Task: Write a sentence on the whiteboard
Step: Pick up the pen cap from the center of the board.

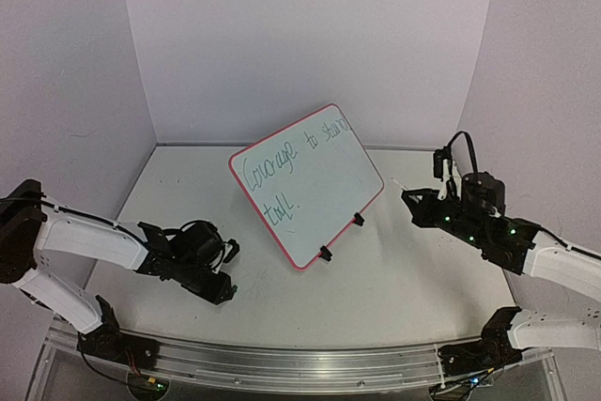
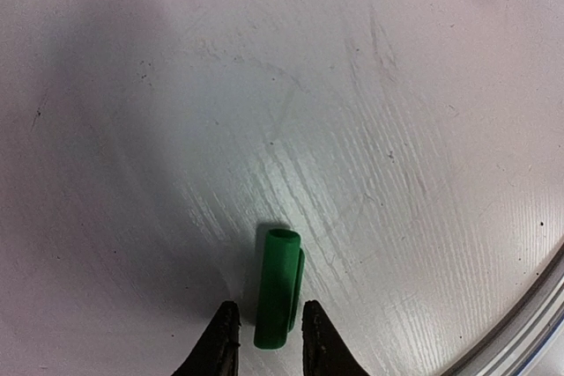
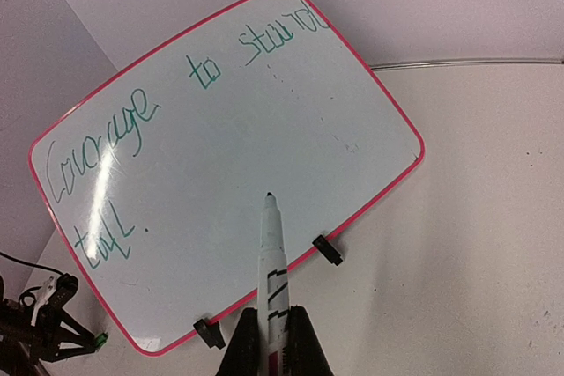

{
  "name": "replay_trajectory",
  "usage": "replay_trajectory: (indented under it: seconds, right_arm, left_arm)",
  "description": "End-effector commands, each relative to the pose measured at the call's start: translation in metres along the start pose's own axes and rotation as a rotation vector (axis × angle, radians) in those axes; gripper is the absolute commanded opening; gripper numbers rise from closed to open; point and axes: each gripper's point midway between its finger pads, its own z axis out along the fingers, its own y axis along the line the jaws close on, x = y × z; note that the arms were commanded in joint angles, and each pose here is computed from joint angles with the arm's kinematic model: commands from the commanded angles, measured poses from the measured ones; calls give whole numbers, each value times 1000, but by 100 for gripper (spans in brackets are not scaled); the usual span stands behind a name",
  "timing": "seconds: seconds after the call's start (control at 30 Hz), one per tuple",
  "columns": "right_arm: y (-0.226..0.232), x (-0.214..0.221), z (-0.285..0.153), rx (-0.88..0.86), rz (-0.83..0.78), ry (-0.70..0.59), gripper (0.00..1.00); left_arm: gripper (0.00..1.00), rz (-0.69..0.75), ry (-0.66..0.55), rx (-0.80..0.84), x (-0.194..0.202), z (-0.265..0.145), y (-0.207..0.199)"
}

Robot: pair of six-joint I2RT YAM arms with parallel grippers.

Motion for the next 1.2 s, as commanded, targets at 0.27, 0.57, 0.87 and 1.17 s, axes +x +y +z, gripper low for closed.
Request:
replay_trajectory:
  seconds: [0.27,0.57,0.87,1.17]
  right_arm:
    - [-4,-5,-4,22,5,-25,0]
    - [-3,-5,-4,16,-1,-18,0]
    - [14,-3,-17,-57,-42,66,0]
    - [83,23,-26,-410,-26,344,0]
  left_arm:
    - [18,-1,54,-60,7,7,1]
    - [1,7,83,-113,18,11,4]
    - [0,48,-33,-38,0,-10,-10]
    - [0,211,-238,180,-20,-67,-46]
